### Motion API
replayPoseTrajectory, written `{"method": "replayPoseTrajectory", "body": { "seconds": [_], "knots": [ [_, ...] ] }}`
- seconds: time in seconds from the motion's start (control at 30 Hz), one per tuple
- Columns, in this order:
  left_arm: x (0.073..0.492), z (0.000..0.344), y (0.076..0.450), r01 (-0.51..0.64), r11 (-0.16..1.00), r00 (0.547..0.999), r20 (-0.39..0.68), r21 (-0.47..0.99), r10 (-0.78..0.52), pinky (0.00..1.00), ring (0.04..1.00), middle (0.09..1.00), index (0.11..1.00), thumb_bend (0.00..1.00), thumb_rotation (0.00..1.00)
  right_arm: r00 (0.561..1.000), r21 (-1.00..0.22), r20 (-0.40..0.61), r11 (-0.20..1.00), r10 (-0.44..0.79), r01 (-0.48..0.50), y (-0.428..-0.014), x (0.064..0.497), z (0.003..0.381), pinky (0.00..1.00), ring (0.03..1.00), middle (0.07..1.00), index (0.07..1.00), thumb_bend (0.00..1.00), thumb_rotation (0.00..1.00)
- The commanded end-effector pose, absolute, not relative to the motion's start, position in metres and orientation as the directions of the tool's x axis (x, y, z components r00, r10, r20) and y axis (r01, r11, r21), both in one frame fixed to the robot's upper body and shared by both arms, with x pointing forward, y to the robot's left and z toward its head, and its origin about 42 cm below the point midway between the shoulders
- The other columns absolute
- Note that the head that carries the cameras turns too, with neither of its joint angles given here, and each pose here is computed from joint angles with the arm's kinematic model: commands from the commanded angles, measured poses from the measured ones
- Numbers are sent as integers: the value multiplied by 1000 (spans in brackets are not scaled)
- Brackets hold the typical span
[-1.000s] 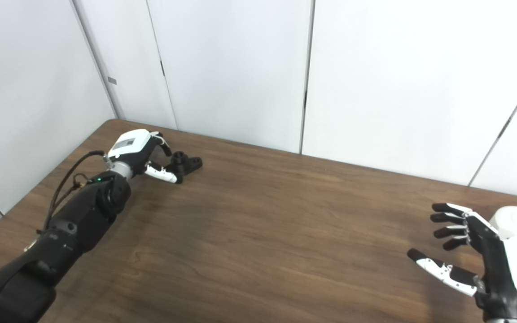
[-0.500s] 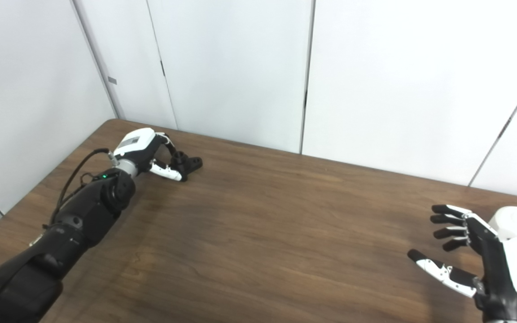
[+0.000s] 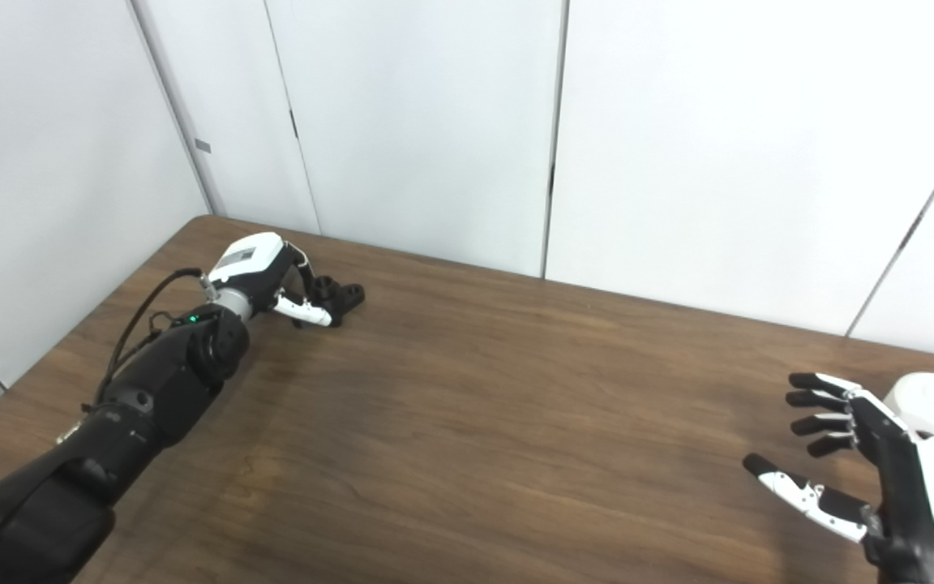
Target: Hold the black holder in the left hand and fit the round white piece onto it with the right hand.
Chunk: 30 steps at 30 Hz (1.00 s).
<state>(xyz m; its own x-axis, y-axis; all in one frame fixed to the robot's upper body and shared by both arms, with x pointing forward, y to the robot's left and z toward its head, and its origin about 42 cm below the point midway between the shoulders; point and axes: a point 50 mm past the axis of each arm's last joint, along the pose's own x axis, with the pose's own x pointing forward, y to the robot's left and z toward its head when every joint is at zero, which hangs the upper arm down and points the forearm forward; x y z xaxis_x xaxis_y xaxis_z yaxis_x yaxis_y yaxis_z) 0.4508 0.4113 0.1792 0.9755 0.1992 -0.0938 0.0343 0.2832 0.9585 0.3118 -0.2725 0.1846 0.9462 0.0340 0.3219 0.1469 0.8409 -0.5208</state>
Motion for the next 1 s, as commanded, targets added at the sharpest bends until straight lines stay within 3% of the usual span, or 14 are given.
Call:
{"method": "replayPoseTrajectory", "body": {
  "seconds": [0.0,0.2,0.57,0.97],
  "knots": [
    [455,190,411,0,261,982,-50,965,185,815,881,780,476,529,74,920,-517,389,836,39,184,-275,316,203,454,564,662,702,519,0],
    [452,186,409,2,303,988,-50,953,148,817,875,781,477,525,69,917,-520,397,834,45,184,-276,317,203,445,560,659,699,523,0],
    [433,179,364,66,370,992,-22,927,-121,802,915,843,482,525,58,915,-527,401,829,48,188,-274,321,205,433,546,659,696,514,0],
    [411,183,283,192,347,900,-24,918,-435,799,935,869,481,524,64,906,-527,421,827,53,197,-270,325,201,431,539,652,693,525,3]
  ]
}}
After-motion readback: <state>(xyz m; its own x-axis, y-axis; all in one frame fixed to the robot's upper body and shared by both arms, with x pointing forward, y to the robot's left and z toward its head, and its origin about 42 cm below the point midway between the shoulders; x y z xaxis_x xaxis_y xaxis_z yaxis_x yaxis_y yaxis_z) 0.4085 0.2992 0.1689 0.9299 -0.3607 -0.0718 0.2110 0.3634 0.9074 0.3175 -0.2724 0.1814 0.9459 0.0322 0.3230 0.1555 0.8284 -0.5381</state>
